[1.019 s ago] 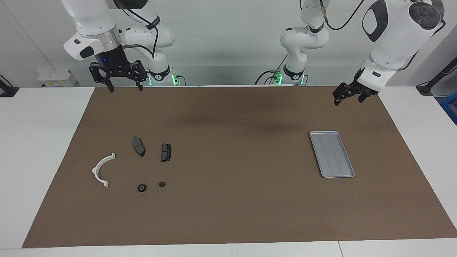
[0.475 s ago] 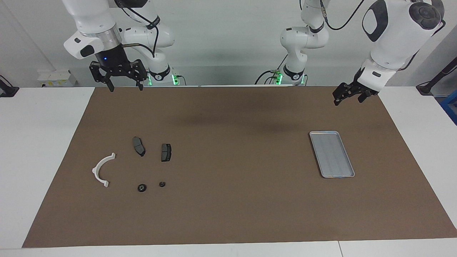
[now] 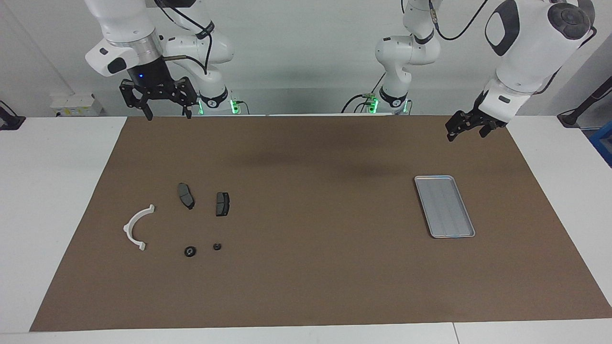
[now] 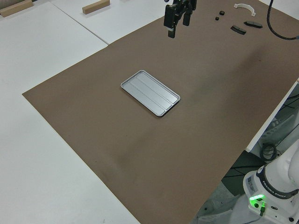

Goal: Pick bearing gear from pile to tray

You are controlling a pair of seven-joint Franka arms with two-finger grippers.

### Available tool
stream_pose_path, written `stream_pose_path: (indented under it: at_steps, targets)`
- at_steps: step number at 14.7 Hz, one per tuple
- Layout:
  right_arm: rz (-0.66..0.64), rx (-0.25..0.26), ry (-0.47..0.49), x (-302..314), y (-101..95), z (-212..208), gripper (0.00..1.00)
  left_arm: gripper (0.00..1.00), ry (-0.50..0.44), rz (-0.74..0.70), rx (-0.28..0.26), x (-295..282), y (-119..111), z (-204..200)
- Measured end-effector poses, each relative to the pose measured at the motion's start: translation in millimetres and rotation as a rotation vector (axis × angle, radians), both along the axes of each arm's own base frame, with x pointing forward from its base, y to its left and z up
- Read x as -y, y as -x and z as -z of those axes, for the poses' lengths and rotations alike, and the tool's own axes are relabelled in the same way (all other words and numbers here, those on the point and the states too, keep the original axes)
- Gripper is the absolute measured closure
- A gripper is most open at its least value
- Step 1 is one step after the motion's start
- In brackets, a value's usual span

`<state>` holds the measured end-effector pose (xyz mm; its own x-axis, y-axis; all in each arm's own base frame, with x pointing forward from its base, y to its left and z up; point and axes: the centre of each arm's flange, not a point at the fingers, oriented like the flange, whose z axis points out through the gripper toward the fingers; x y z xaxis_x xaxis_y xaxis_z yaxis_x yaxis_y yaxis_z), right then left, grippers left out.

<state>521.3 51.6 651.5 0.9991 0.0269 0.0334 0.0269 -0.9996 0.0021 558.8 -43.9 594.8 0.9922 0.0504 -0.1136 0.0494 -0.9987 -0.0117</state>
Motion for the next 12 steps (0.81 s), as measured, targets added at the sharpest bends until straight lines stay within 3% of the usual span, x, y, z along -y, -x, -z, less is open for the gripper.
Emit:
stream_pose_path:
  at_steps: [4, 9, 12]
  targets:
    - [0.004, -0.012, 0.000, -2, -15.6, 32, 0.00, 0.00, 0.000, 0.000, 0.000, 0, 0, 0]
    - [0.073, -0.063, -0.002, -19, -84.0, 156, 0.00, 0.00, 0.000, 0.000, 0.000, 0, 0, 0]
    - [0.121, -0.043, 0.005, -42, -117.5, 232, 0.00, 0.00, 0.000, 0.000, 0.000, 0, 0, 0]
